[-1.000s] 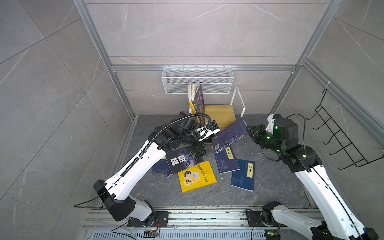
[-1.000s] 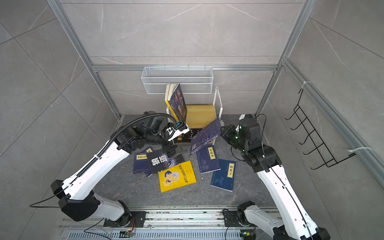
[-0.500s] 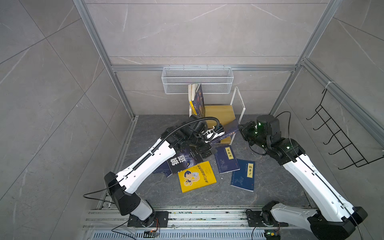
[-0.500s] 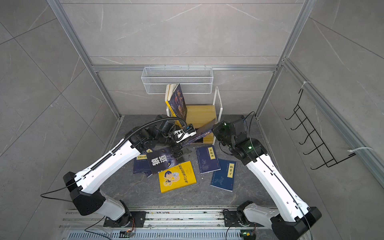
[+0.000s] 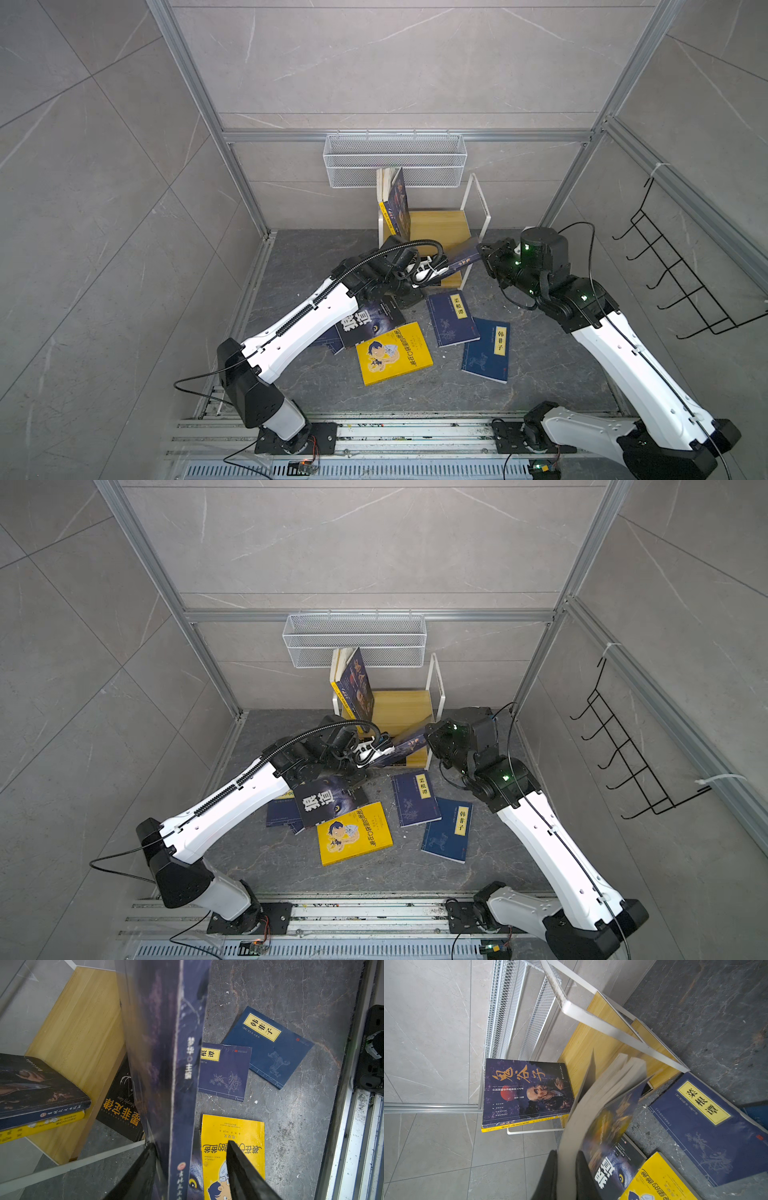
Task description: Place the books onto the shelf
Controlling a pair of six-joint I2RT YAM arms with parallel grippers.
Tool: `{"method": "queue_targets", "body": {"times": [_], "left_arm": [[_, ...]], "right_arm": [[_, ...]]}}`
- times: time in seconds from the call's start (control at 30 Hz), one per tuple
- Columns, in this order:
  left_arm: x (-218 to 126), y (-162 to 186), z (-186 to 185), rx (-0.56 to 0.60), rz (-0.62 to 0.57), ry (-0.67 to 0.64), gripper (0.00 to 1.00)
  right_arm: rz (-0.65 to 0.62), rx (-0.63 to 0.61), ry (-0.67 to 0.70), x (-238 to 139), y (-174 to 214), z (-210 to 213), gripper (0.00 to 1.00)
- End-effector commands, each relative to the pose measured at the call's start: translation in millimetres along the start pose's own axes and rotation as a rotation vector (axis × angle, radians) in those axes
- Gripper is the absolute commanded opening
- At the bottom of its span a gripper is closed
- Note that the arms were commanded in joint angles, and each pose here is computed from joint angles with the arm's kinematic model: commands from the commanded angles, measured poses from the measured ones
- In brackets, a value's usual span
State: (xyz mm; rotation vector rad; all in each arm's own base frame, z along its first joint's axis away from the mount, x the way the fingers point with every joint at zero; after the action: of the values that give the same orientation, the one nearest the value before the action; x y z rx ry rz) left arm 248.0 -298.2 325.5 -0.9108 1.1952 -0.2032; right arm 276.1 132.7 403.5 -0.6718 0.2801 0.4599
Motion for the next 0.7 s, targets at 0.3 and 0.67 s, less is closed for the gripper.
{"method": "queue_targets", "body": {"times": [0.3,0.67], "left_arm": [[-9,-2,6,-0.012,-0.046,-0.057,0.19],[-31,-10,14,0.045,-0.079,-0.137,0.0]], "right_arm": [[-0.029,0.046,-0.12,-16,-8,19,0.0],[0.019,0.046,-0.063,4,13,16,0.55]]}}
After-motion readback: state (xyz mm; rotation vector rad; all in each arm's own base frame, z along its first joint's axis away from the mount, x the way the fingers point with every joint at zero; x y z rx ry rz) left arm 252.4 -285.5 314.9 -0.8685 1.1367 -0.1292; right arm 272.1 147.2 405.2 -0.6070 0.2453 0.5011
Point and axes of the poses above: each gripper's point midway between its finger pads, its own x axis out along the fingers, its own z axis along the line the jaws close on, y = z × x, the point moved 6 cm from there along -x, back along the fingers, and after that the axes turned 13 degrees about -x, right-handed, at the moved point
